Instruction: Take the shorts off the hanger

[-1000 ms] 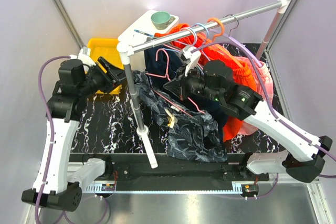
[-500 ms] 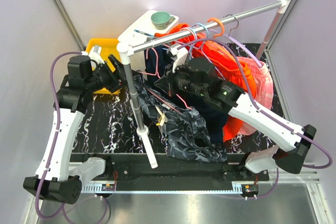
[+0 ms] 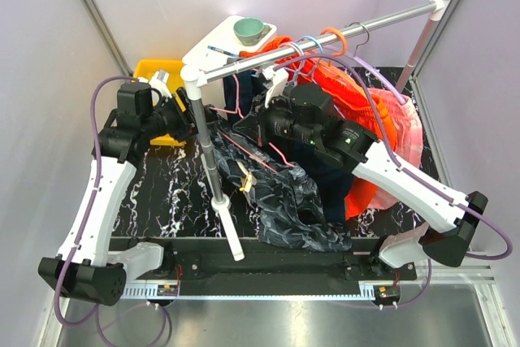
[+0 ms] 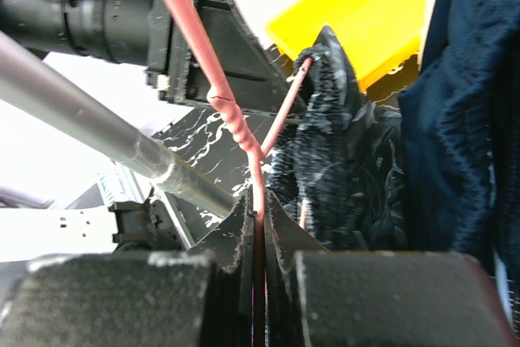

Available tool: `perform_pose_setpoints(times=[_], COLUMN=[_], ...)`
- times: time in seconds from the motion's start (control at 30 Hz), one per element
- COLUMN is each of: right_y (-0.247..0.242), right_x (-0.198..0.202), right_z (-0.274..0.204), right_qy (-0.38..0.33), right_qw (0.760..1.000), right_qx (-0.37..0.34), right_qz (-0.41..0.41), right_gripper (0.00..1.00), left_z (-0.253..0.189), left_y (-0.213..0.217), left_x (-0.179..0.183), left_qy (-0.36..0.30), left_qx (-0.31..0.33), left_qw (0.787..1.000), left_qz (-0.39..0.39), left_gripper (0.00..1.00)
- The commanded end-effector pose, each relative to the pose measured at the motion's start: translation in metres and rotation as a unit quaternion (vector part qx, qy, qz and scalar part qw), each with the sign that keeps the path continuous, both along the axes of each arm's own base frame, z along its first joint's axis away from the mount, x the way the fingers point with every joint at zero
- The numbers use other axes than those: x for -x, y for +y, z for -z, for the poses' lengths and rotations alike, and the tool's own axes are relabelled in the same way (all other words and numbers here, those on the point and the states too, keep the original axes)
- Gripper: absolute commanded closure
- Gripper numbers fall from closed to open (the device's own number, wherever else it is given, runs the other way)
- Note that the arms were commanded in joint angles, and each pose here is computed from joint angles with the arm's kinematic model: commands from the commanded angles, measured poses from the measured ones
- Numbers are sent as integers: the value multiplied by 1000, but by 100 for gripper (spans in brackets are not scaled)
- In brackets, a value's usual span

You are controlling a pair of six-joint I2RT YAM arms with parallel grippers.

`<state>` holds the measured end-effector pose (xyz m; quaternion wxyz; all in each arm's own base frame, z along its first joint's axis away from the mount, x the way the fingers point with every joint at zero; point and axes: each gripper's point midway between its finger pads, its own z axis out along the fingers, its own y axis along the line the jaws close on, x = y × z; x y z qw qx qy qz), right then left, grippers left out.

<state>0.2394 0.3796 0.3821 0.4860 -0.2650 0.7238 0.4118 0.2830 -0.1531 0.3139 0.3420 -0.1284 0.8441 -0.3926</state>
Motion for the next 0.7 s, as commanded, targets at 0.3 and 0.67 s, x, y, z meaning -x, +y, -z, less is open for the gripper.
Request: perform_pose_setpoints(times=[0.3,0.67], right_y=[6,-1], right_x=[24,36], right_z=[-46,-49], right_qy=[-21,-21], right_qw=[995,994], right_qx=[-77,-88], right_qz=[-52,-67], right_gripper=[100,100], left_z=[-11,-10], left_y=[10,25], left_x=[-12,-31], left_qy=[-28,-23], left_qx=[-29,-79], left_qw=[999,995], left_qz=[-26,-55], left_gripper=[43,93])
